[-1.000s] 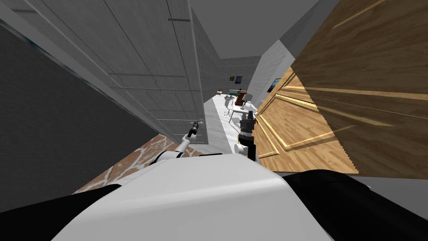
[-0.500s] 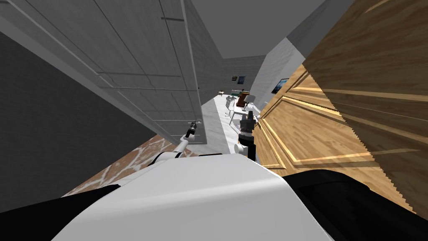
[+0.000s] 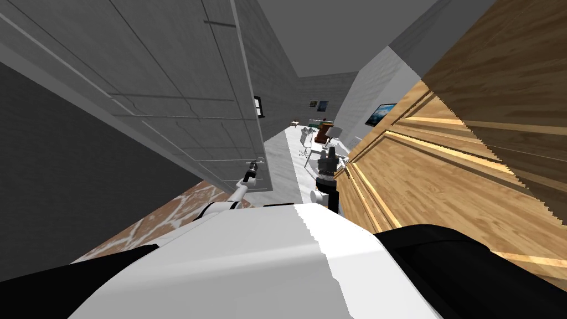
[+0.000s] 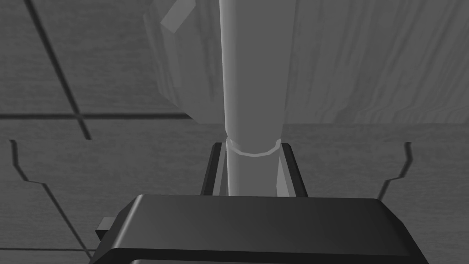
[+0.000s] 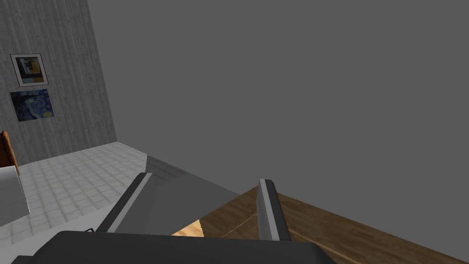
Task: Push the door open
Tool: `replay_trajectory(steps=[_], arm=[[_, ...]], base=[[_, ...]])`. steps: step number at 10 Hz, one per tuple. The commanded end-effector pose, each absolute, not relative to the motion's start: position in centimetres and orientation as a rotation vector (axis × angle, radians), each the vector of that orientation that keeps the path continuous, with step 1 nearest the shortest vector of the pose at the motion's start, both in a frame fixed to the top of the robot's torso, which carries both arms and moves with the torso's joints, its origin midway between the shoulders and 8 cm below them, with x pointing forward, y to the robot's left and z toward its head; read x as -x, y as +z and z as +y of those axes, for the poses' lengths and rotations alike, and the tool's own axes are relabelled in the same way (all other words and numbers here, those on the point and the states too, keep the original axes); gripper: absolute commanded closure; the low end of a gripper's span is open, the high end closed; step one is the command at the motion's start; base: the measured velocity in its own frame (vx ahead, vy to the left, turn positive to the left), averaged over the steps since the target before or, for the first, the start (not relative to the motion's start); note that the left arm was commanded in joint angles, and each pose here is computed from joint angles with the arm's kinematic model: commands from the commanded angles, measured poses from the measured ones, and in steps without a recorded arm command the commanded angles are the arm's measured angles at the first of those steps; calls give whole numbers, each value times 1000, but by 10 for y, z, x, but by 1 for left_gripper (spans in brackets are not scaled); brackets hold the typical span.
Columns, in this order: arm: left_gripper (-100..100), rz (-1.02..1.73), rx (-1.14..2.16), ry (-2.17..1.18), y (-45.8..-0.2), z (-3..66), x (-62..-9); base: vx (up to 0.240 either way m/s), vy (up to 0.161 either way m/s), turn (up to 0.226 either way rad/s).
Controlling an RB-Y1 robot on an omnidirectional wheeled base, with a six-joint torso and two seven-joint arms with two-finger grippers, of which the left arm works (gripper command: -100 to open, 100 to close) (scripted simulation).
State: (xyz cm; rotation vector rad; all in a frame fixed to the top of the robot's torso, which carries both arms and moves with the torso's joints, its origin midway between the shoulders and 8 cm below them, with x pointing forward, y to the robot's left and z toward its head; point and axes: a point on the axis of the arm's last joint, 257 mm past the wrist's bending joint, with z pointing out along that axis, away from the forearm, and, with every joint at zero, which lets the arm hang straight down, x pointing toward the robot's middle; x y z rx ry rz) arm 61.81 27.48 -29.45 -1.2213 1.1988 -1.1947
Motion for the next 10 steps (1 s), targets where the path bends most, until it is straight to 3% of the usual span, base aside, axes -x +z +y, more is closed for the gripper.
replay_trajectory(steps=[1,10], arm=[[100,1186,1224,-1186,-293,283,-619],[100,1130,1263,-1122,-295,329,-612]], base=[[154,-114,51],[149,-64,43]])
